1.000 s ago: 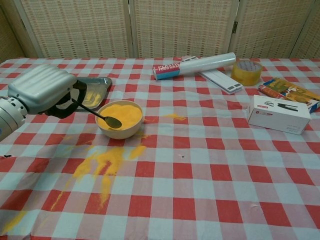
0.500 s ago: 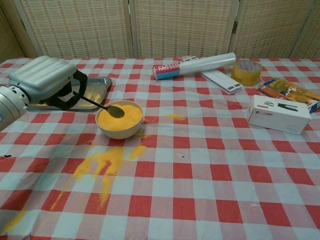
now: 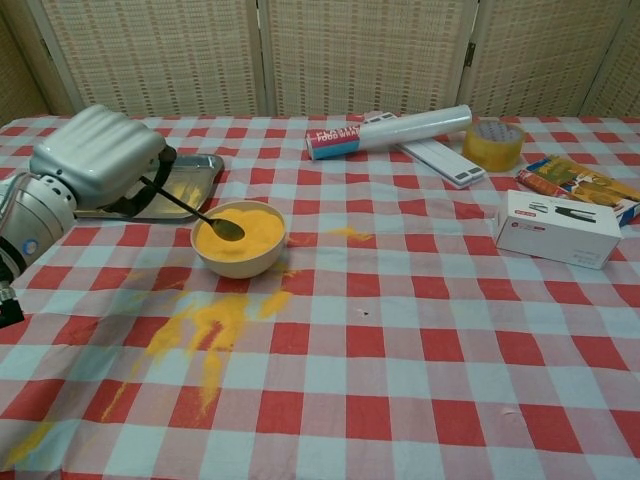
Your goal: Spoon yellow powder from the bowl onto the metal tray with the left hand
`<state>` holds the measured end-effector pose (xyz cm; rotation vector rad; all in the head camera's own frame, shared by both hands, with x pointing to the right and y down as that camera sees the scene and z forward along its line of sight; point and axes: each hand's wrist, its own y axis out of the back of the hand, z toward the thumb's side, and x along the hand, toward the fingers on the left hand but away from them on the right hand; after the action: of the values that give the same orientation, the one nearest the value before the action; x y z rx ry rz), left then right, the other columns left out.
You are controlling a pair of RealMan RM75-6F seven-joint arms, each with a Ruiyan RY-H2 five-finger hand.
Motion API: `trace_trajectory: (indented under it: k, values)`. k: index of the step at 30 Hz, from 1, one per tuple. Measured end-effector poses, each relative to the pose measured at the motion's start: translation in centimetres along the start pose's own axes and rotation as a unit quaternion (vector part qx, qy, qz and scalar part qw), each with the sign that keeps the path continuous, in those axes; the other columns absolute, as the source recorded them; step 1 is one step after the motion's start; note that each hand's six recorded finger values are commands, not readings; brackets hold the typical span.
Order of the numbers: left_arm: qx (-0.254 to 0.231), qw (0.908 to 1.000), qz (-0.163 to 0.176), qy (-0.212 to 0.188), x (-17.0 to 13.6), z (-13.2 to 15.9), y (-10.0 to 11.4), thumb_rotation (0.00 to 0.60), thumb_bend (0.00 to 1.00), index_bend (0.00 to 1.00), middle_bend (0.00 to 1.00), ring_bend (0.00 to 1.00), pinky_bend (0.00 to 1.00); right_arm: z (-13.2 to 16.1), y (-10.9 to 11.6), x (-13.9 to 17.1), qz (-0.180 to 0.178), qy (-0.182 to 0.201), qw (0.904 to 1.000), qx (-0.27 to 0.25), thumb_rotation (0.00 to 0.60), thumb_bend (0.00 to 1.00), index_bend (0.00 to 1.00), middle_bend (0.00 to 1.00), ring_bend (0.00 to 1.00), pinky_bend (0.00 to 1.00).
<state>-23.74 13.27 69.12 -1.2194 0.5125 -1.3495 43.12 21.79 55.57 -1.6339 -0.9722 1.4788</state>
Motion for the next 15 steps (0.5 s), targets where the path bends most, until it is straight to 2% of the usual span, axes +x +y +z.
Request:
trace_trajectory:
  k: [7, 15]
  values:
    - [0.043, 0.999, -0.01, 0.009, -0.25, 0.55, -0.25, 0.6, 0.8, 0.93, 1.0, 1.0, 1.0, 0.09, 0.07, 0.06, -0.001, 0.002, 1.0, -0.001, 0.6, 0.12, 0.0, 0.0, 0.0, 0.0]
    - [0.061, 0.9978, -0.024, 0.014, 0.46, 1.04, -0.55, 0.6, 0.8, 0.93, 1.0, 1.0, 1.0, -0.02, 0.1, 0.0, -0.002, 0.0, 1.0, -0.001, 0.6, 0.12, 0.0, 0.0, 0.0, 0.0]
